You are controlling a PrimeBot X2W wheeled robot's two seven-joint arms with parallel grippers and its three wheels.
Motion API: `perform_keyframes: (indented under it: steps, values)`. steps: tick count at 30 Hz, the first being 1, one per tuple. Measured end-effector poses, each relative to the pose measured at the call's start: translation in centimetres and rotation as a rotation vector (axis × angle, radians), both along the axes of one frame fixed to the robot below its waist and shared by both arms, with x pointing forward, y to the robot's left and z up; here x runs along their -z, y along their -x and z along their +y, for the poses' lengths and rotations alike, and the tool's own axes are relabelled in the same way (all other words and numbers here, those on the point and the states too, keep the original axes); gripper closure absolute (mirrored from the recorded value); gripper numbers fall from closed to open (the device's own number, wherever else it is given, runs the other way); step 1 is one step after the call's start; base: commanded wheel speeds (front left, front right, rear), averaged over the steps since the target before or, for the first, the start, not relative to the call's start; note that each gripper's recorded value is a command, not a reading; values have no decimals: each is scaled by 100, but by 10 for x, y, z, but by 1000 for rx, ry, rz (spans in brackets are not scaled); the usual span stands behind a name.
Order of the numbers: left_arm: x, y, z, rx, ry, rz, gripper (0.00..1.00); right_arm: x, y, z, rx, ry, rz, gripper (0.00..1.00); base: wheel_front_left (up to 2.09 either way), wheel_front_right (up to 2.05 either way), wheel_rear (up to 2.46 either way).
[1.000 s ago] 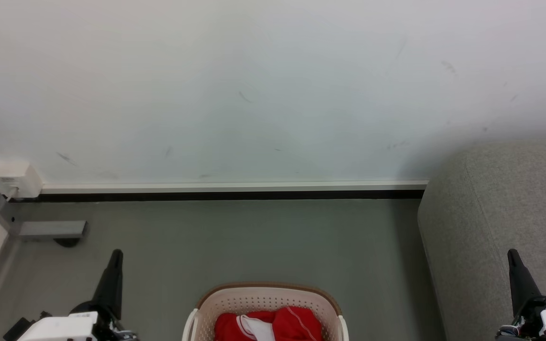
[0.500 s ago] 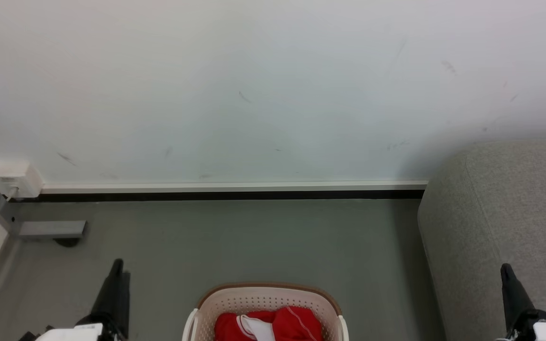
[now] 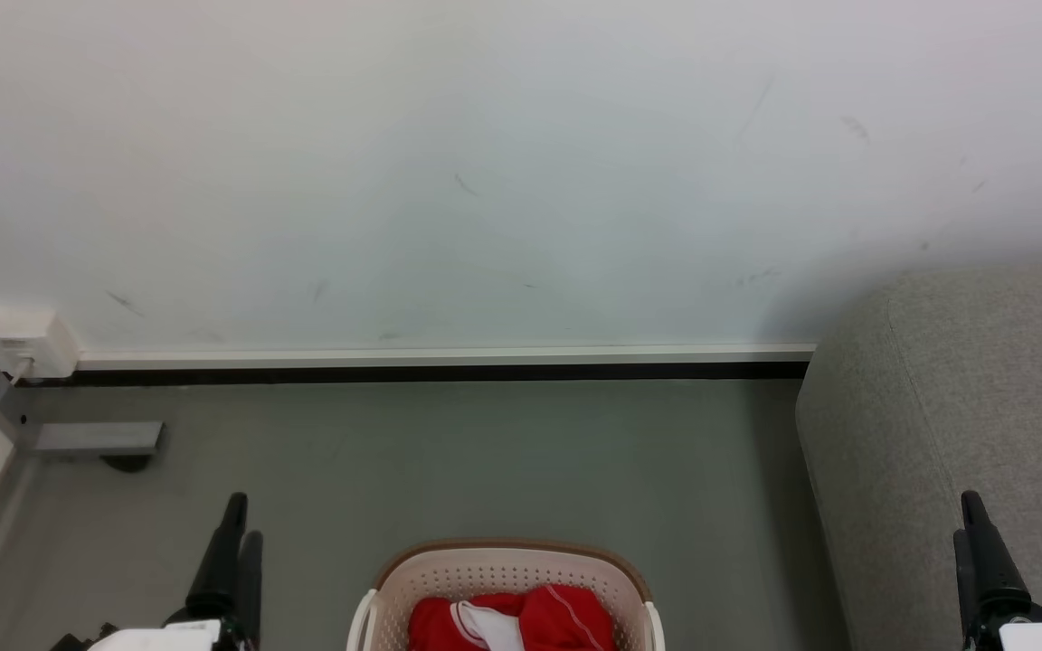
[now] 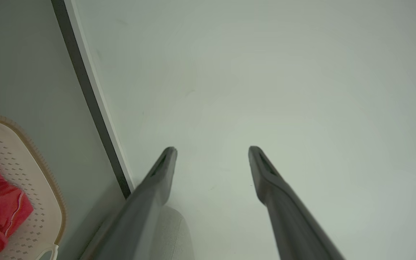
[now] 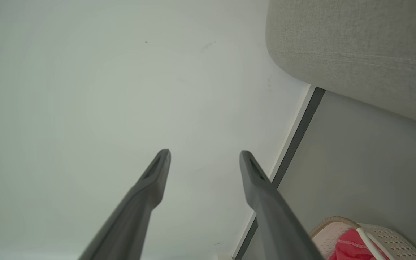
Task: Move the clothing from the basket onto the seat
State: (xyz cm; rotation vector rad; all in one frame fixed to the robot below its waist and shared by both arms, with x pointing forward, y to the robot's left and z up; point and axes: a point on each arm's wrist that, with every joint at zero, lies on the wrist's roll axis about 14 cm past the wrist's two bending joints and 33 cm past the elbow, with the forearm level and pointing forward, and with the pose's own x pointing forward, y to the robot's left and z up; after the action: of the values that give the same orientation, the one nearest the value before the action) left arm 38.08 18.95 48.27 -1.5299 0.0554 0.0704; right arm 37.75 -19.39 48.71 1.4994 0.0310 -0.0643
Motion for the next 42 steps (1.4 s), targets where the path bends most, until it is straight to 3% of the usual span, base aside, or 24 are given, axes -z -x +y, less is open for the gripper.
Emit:
perform_keyframes:
  steps: [14,26,34,42]
  values:
    - [0,-2,-2,5,-262,42,0,-11,3,2,-21,358,-27,0,0,0,0]
    - [5,-1,-13,47,-574,74,0,-17,5,9,-53,641,-54,0,0,0,0]
    - [-1,-2,-19,59,-749,49,0,-22,4,11,-54,771,-78,0,0,0,0]
    - [-7,-1,-22,59,-856,19,0,-18,5,14,-64,867,-78,0,0,0,0]
